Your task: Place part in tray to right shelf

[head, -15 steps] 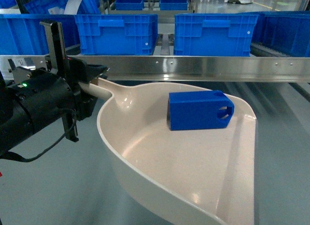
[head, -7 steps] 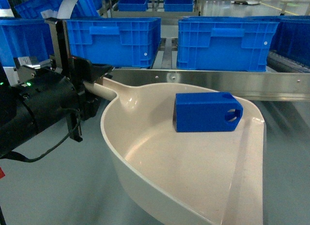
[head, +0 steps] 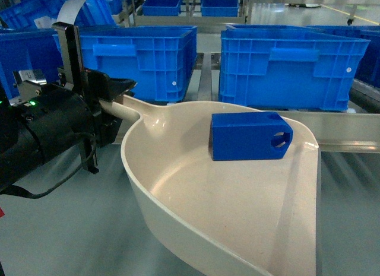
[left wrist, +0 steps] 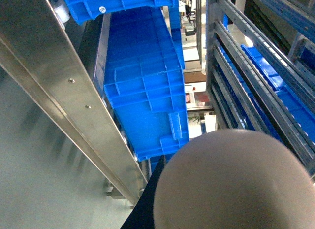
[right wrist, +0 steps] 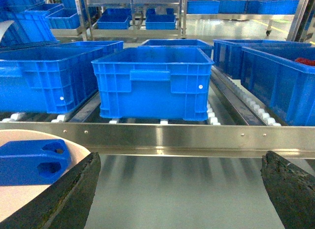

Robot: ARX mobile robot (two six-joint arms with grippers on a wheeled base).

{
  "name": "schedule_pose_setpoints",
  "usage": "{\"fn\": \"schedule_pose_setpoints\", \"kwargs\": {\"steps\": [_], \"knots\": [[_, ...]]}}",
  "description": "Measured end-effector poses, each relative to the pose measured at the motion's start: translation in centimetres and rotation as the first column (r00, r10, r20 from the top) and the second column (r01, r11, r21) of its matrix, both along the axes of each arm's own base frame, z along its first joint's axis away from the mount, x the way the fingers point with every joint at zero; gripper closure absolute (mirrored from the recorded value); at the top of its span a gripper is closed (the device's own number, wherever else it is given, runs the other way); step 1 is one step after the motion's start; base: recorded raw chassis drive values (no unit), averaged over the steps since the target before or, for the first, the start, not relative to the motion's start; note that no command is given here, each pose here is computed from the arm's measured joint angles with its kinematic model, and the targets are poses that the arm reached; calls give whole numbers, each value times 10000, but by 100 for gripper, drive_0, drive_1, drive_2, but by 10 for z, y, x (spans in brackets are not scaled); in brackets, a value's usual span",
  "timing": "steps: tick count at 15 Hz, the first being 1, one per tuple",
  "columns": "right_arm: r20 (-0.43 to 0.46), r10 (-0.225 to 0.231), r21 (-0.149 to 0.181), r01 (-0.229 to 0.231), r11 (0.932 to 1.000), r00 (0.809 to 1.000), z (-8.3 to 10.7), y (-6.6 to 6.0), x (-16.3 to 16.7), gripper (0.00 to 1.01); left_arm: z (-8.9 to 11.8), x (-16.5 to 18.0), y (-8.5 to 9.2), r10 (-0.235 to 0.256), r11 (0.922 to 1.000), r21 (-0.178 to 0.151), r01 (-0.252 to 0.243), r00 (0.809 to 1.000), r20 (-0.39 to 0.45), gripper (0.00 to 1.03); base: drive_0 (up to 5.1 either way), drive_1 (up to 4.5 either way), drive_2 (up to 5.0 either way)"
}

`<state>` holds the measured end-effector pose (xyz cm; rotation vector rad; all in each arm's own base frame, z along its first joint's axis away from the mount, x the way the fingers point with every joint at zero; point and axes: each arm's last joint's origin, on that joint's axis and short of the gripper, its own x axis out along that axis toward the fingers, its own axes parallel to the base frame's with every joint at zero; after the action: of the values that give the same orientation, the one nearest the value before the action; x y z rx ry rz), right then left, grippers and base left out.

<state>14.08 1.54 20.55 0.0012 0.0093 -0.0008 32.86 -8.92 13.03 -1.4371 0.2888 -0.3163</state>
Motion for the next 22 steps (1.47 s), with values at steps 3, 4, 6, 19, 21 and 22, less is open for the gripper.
{"fn": "schedule_pose_setpoints", "kwargs": {"steps": [3,4,6,19,21,22], "knots": [[0,0,0,0,10000,10000,0,0,0,3,0,0,0,34,10000,18,-34,10000,7,91,4,438,-429],[4,0,1,0,10000,10000,0,0,0,3,0,0,0,-4,10000,-2,4,10000,7,91,12,445,-422],[30,4,0,-4,10000,10000,0,0,0,3,0,0,0,-8,10000,-15,8,10000,43,91,6,222,-211],[53,4,7,-4,10000,10000,1,0,-1,3,0,0,0,4,10000,-5,-4,10000,-10,91,0,94,-94],[60,4,8,-4,10000,10000,1,0,-1,3,0,0,0,4,10000,-1,-4,10000,4,91,6,286,-274],[64,0,9,0,10000,10000,1,0,-1,3,0,0,0,19,10000,4,-19,10000,1,91,0,0,0]]}}
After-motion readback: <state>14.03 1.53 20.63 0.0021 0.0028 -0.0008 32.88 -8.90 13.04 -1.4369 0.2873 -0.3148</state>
